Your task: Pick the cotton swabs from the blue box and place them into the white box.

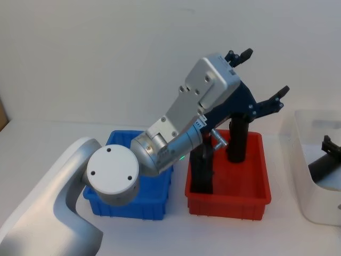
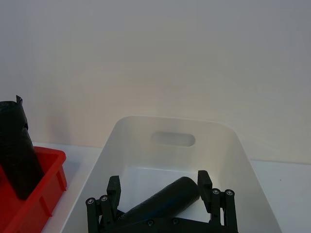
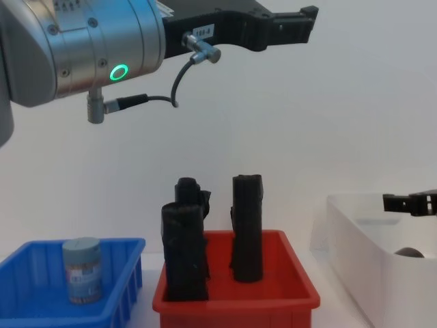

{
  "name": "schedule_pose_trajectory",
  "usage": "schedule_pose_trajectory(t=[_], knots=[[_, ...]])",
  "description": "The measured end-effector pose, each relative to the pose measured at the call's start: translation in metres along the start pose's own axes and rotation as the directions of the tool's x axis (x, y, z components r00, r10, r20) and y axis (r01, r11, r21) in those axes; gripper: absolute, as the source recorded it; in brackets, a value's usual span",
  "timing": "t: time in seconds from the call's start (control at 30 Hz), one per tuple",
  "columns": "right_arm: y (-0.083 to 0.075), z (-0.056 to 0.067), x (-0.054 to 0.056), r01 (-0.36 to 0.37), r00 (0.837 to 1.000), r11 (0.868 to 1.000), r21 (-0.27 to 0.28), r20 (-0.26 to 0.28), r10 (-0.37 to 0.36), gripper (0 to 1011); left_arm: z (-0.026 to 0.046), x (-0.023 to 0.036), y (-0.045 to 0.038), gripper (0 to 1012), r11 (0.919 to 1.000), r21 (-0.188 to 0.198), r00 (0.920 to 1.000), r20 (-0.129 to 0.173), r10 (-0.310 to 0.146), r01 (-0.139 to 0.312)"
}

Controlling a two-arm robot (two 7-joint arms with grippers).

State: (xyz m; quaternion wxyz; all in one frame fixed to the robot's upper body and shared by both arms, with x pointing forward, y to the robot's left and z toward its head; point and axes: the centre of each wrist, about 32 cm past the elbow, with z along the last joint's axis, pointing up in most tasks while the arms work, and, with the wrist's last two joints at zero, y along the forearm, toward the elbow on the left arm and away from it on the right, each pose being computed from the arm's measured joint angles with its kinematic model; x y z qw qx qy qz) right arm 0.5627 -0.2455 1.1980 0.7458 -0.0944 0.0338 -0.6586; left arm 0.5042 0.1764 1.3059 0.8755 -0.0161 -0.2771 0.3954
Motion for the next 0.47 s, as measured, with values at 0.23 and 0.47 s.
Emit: schedule_pose_trajectory(t=[0.23, 0.47], knots=[[0.0005, -0.0002, 0.0, 0.001, 1.0, 1.0, -0.003, -0.001, -0.001, 1001, 0.0, 0.0, 0.0, 1003, 1.0, 0.0, 1.0, 0.0, 0.0, 0.0], [0.0008, -0.0003, -0.0001, 0.001, 1.0, 1.0, -0.004, -0.002, -0.001, 1001, 0.0, 0.0, 0.0, 1003, 1.0, 0.0, 1.0, 0.0, 0.0, 0.0]])
